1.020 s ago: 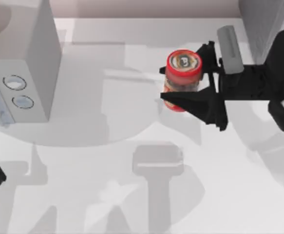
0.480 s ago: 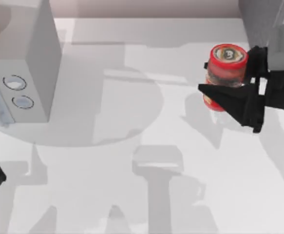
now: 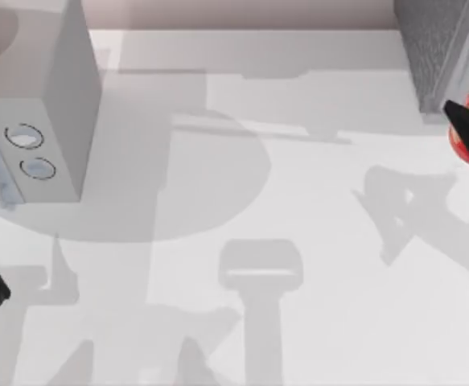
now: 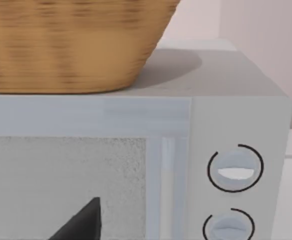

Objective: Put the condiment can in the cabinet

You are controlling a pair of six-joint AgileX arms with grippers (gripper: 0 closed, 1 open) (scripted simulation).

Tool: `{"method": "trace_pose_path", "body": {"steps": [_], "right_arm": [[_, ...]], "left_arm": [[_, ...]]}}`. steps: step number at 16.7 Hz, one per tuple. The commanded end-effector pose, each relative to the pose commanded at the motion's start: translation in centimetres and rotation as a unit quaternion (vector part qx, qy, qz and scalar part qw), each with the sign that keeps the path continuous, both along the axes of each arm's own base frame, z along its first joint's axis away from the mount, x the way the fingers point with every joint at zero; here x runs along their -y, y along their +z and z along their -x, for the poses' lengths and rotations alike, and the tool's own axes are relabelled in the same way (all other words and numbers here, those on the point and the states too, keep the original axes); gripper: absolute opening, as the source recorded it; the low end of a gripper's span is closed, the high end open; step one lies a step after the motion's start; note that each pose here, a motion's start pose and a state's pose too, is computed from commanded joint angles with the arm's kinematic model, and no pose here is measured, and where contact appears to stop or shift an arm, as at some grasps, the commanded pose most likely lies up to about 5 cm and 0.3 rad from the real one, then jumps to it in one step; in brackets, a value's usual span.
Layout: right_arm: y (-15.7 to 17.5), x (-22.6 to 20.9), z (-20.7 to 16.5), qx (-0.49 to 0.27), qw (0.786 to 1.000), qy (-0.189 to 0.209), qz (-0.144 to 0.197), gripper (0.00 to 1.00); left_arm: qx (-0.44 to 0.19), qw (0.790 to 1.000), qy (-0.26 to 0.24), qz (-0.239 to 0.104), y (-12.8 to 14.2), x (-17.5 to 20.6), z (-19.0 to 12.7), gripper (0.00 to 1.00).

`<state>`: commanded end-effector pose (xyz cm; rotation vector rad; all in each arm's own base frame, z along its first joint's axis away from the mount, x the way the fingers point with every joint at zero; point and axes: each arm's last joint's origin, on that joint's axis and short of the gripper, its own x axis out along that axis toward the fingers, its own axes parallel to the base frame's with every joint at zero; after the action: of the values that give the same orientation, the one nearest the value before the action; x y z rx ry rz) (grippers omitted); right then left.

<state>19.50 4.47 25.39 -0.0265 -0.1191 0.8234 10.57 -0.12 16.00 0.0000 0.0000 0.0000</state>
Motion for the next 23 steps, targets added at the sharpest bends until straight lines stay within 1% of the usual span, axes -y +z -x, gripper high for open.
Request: {"method": "trace_pose_path", "body": {"steps": [2,5,8,10,12,13,15,21,23], "right_arm": [[0.9,0.7,2.1,0.037,0.998,-0.048,-0.005,0.00],[0.7,1.9,5.5,0.060,0.988,-0.143,-0.022,0.00],[-2.1,3.0,8.0,0.036,0.967,-0.249,-0.034,0.00],[-4.7,3.7,8.7,0.004,0.949,-0.314,-0.032,0.00],[-7.4,4.2,8.9,-0.031,0.930,-0.364,-0.022,0.00],[-8.4,4.4,8.9,-0.044,0.923,-0.382,-0.018,0.00],[-9.4,4.6,8.9,-0.058,0.915,-0.400,-0.013,0.00],[-9.4,4.5,8.9,-0.059,0.916,-0.397,-0.013,0.00],[-8.6,4.5,8.9,-0.062,0.916,-0.396,-0.012,0.00]], "left_arm": [[0.000,1.000,0.000,0.000,0.0,0.0,0.0,1.00],[0.000,1.000,0.000,0.000,0.0,0.0,0.0,1.00],[0.000,1.000,0.000,0.000,0.0,0.0,0.0,1.00],[0.000,1.000,0.000,0.000,0.0,0.0,0.0,1.00],[0.000,1.000,0.000,0.000,0.0,0.0,0.0,1.00],[0.000,1.000,0.000,0.000,0.0,0.0,0.0,1.00],[0.000,1.000,0.000,0.000,0.0,0.0,0.0,1.00],[0.000,1.000,0.000,0.000,0.0,0.0,0.0,1.00],[0.000,1.000,0.000,0.000,0.0,0.0,0.0,1.00]]}}
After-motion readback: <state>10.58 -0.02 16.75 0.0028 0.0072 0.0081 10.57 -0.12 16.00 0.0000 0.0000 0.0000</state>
